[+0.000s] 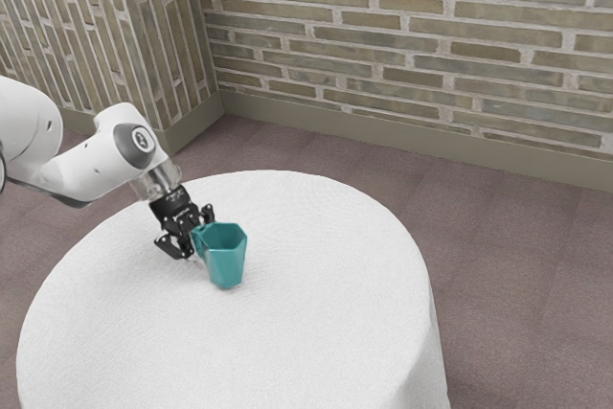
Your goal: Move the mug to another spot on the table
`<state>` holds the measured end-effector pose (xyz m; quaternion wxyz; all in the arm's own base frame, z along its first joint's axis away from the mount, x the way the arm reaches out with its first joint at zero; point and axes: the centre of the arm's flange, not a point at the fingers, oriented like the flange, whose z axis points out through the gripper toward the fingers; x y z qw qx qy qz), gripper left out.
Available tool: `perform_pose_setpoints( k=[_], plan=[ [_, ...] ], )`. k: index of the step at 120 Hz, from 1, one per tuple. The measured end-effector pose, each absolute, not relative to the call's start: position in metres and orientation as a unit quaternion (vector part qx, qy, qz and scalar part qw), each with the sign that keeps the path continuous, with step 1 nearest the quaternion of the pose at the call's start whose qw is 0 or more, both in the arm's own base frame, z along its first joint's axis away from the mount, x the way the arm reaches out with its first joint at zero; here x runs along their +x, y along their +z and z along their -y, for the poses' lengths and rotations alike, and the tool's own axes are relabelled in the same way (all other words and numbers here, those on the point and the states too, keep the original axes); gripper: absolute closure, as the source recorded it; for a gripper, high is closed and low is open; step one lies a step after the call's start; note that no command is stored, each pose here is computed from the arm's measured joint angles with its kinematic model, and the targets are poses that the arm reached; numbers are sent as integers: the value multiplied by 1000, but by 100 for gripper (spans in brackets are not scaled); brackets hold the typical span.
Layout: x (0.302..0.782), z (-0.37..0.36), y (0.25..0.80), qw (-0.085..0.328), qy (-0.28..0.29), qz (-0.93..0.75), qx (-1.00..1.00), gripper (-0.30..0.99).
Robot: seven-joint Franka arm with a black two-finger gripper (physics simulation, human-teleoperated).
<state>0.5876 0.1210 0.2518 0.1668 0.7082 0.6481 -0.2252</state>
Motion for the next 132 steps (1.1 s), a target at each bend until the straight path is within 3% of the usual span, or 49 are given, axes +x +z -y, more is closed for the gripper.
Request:
perform_pose_setpoints(
  k=[13,29,75,103,132],
  plan=[
    [588,-120,252,170,-222,-646,711,33],
    [583,-122,248,170,-225,-645,710,18],
    [574,-133,273,178,-198,-643,718,3],
    [573,-139,393,154,-86,-602,779,1],
    [587,-133,519,43,23,-474,879,0]
  ],
)
